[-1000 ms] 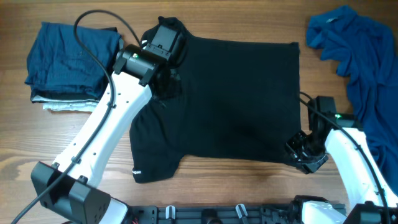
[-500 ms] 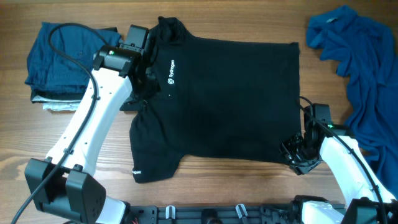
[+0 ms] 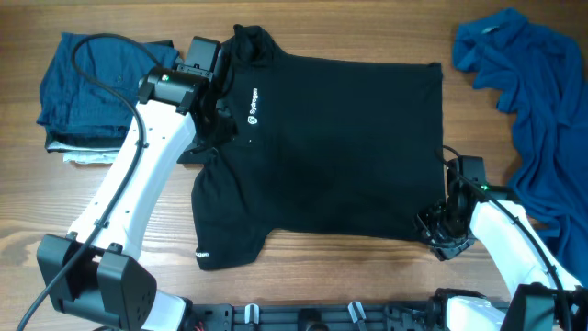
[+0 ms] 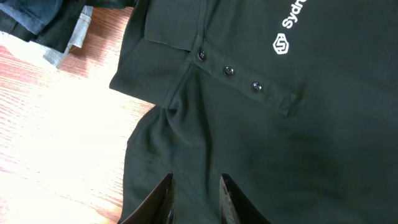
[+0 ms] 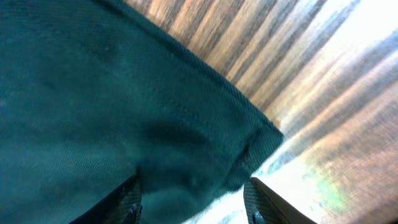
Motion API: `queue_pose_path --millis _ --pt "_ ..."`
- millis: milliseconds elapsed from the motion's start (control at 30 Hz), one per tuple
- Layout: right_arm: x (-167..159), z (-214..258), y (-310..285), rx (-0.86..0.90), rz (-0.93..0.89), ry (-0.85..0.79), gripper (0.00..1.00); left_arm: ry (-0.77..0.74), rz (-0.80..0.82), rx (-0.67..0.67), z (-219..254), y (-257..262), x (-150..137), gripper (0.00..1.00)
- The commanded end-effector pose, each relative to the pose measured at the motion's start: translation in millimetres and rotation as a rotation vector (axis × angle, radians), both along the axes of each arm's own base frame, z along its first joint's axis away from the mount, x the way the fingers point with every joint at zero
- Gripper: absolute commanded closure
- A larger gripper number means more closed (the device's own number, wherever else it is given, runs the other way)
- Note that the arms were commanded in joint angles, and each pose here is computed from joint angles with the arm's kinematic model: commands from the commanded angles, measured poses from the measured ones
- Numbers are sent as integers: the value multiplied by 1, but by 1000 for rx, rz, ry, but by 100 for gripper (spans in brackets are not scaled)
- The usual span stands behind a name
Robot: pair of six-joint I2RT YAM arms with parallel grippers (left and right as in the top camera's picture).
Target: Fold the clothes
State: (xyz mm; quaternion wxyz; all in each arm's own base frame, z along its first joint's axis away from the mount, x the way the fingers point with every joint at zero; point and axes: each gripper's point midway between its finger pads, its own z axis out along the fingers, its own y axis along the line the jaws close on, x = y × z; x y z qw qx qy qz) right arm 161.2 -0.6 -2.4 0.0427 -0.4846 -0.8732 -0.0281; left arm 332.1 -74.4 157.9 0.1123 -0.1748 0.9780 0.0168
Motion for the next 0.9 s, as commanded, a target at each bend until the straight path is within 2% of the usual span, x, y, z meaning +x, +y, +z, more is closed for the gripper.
queue_pose_path --millis 0,67,100,200,267,300,367,400,467,500,567,667,767,867 --pt "-5 -5 -3 -19 -45 23 46 6 10 -6 -3 1 -1 76" --pt "-4 -6 -4 -21 -84 19 45 8 9 -9 -3 0 -1 76" --pt "-1 -7 -4 -22 -87 6 49 8 9 -9 -3 0 -1 76" --pt "2 -11 -4 -23 -86 -12 70 8 9 -9 -3 0 -1 76" --pt "2 -12 -3 -16 -87 -16 85 9 9 -9 -3 0 -1 60" --pt "2 -12 -3 -16 -87 -17 89 9 9 -9 -3 0 -1 57" --pt "2 -12 -3 -16 -87 -17 96 12 8 -12 -3 0 -2 65" --pt "2 -12 -3 -16 -87 -17 96 20 5 -27 -3 -3 -3 79" --pt "2 -12 -3 -14 -87 -17 96 43 -12 -65 -4 -10 -8 96" --pt "2 -12 -3 -14 -87 -17 96 57 -15 -74 -5 -11 -11 96" --pt "2 -12 -1 -4 -84 -17 96 95 -14 -66 -6 -9 -20 86" --pt "2 -12 -1 -4 -83 -17 96 145 -11 -57 -8 -6 -32 91" --pt "2 -12 -1 -4 -84 -20 96 203 -5 -111 -20 -13 -51 88" --pt "2 -12 -1 -4 -84 -20 96 284 53 -135 -50 -10 -85 86"
